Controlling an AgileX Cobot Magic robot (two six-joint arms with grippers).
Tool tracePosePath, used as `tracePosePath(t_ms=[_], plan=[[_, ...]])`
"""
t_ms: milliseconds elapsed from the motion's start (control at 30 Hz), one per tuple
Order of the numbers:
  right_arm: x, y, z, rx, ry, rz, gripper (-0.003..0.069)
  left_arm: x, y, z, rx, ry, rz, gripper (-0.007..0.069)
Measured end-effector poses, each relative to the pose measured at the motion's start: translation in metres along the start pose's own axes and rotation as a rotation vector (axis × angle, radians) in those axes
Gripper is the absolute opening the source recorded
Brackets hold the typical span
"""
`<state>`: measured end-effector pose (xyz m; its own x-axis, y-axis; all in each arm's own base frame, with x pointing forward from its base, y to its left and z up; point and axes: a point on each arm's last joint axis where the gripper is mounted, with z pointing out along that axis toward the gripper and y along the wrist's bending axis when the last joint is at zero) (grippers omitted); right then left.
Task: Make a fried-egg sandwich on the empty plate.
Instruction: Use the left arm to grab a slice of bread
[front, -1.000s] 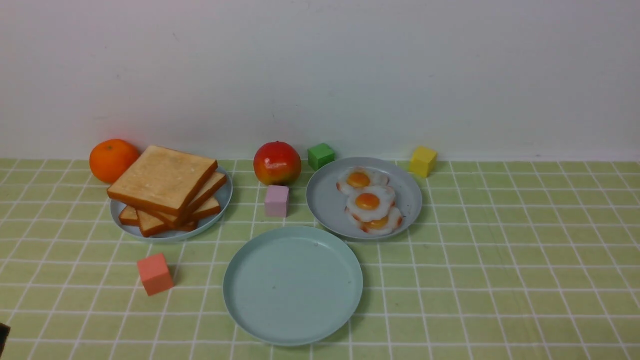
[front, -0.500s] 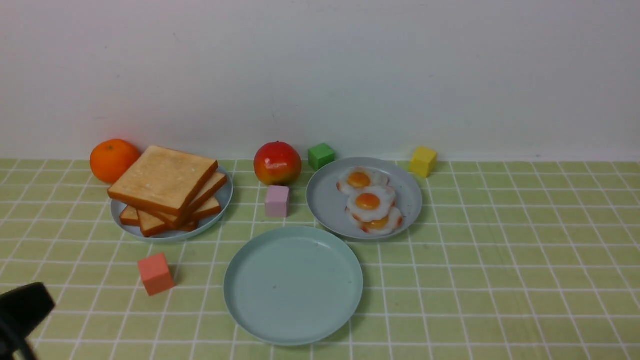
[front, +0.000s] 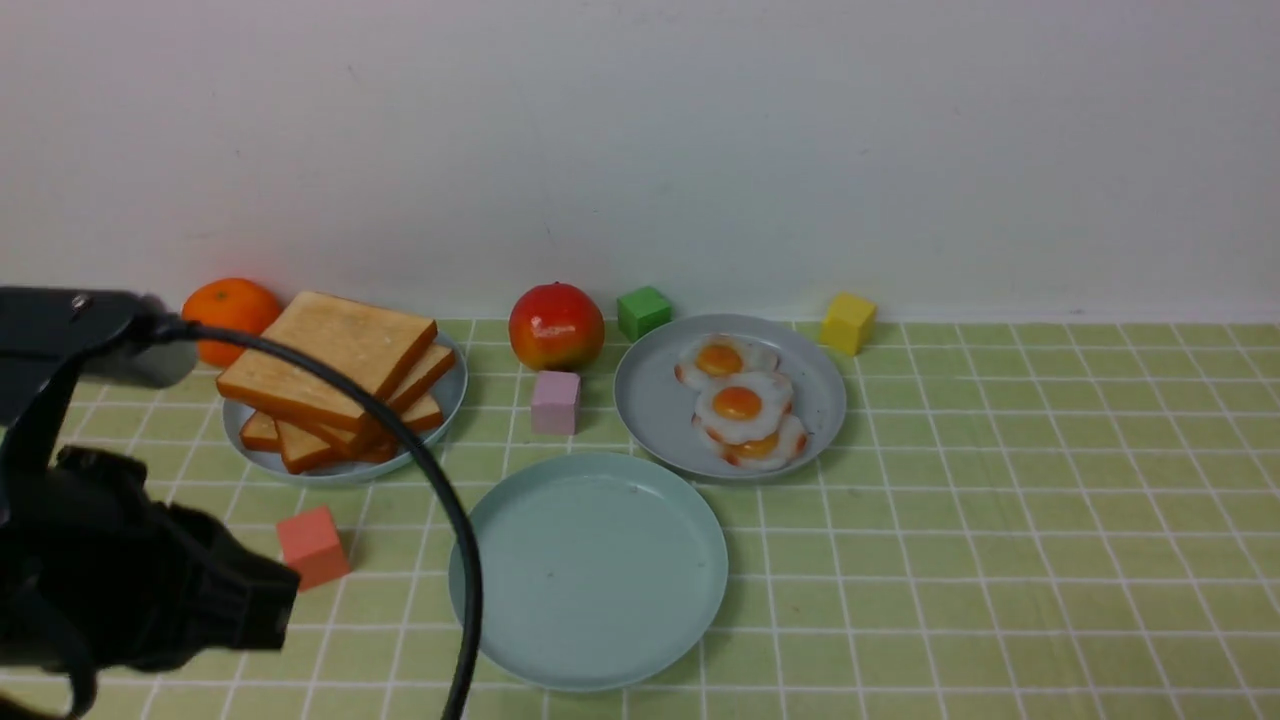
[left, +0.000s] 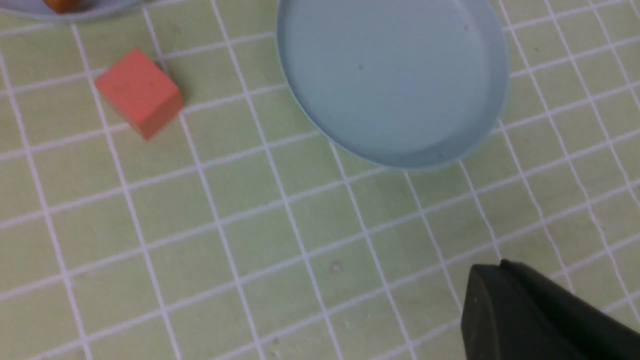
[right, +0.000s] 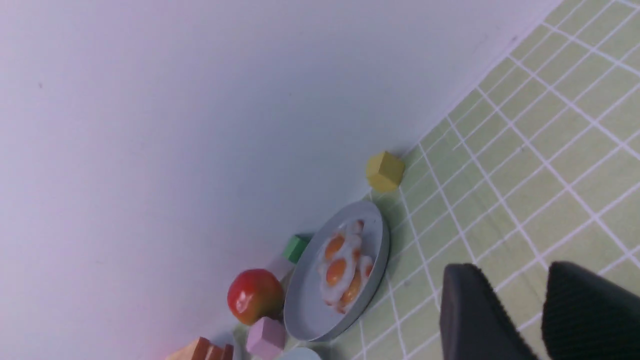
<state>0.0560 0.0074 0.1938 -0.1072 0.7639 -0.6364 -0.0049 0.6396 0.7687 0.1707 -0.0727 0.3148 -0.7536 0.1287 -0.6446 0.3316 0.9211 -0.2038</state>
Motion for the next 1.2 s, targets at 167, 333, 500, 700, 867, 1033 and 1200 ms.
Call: tracePosePath(t_ms=[167,333,500,700,867,1033,1200], plan=[[-0.017,0.042,-0.012,-0.058,0.175,-0.172,0.0142,-0.027,0.009,0.026,-0.081,-0.015,0.063,-0.0013],[-0.057,0.111,-0.022,-0.115,0.47,-0.522,-0.0005,-0.066,0.031,0.074,-0.187,0.072,0.052,-0.0013],[-0.081,0.151,-0.02,-0.155,0.667,-0.696,-0.001,-0.105,0.066,0.122,-0.262,0.121,-0.002,-0.0013],[-0.087,0.164,-0.016,-0.218,0.671,-0.727,-0.001,-0.137,0.086,0.165,-0.314,0.148,0.038,-0.0003],[-0.088,0.165,-0.015,-0.231,0.655,-0.741,-0.0004,-0.152,0.1,0.206,-0.34,0.145,0.127,0.0157],[-0.087,0.166,-0.015,-0.236,0.659,-0.734,-0.0003,-0.151,0.107,0.236,-0.337,0.126,0.171,0.0349],[-0.086,0.167,-0.016,-0.253,0.678,-0.712,0.0,-0.144,0.113,0.256,-0.341,0.128,0.199,0.04]])
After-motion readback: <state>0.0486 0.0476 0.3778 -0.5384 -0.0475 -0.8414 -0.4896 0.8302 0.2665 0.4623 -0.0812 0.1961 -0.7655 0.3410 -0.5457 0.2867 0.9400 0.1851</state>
